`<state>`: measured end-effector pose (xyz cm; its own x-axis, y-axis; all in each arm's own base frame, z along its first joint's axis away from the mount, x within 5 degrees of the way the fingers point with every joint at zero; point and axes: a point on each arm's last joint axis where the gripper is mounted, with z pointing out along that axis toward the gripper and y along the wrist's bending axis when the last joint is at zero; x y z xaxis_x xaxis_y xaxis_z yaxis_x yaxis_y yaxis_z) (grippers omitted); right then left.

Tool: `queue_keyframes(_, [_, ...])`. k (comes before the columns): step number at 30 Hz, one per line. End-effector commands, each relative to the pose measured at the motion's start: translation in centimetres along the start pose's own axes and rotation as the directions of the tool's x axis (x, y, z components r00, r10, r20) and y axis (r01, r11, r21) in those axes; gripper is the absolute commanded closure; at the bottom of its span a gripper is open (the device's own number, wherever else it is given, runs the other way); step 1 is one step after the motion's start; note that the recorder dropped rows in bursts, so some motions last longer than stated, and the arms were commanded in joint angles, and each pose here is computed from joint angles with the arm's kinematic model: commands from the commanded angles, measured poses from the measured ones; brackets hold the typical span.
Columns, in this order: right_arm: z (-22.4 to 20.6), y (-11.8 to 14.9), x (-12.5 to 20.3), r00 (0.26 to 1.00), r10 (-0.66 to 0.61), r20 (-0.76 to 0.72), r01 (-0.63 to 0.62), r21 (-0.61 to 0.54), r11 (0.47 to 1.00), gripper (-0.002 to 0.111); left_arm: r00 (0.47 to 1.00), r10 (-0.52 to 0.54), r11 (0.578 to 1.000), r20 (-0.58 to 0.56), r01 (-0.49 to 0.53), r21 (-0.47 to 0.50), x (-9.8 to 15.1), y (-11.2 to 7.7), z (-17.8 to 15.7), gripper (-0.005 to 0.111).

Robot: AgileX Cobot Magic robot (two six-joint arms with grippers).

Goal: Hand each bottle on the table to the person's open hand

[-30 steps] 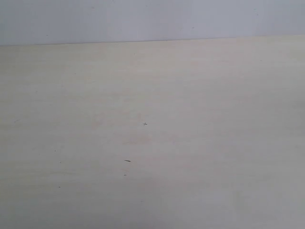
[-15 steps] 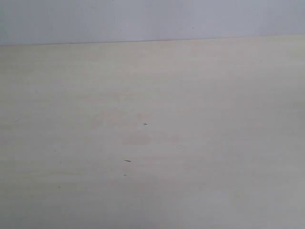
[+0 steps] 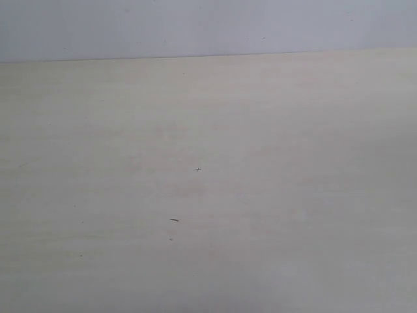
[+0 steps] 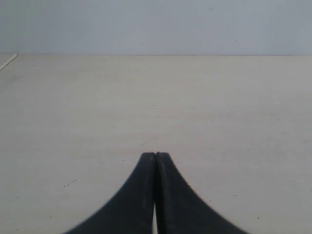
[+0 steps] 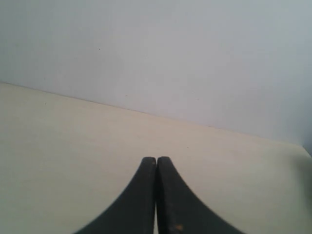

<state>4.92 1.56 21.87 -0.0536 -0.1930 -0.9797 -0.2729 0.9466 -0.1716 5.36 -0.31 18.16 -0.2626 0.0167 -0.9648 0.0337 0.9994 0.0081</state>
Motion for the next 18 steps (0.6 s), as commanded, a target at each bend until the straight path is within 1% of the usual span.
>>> queue_keyframes(1, [0.0, 0.0, 0.3, 1.0, -0.013, -0.016, 0.013, 0.004, 1.0, 0.108, 1.0, 0.0, 1.0, 0.006, 0.0, -0.004, 0.0, 0.0, 0.0, 0.107])
queue_keyframes(5, [0.0, 0.0, 0.3, 1.0, 0.0, -0.017, 0.0, 0.002, 1.0, 0.108, 1.0, 0.0, 1.0, 0.006, 0.0, -0.004, 0.0, 0.0, 0.0, 0.107])
queue_keyframes(9, [0.0, -0.1, 0.3, 0.993, 0.114, -0.021, -0.113, 0.02, 0.993, 0.108, 1.0, 0.0, 1.0, 0.006, 0.0, -0.004, 0.0, 0.0, 0.0, 0.107])
queue_keyframes(13, [-0.1, -0.7, 0.8, 0.967, 0.252, -0.047, -0.246, 0.102, 0.964, 0.108, 1.0, 0.0, 1.0, 0.006, 0.0, -0.004, 0.0, 0.0, 0.0, 0.107])
queue_keyframes(15, [0.0, -0.9, 1.2, 0.961, 0.27, -0.059, -0.261, 0.13, 0.957, 0.108, 1.0, 0.0, 1.0, 0.006, 0.0, -0.004, 0.0, 0.0, 0.0, 0.107])
queue_keyframes(18, [0.3, -0.8, 2.4, 0.963, 0.254, -0.094, -0.24, 0.137, 0.961, 0.108, 1.0, 0.0, 1.0, 0.006, 0.0, -0.004, 0.0, 0.0, 0.0, 0.107])
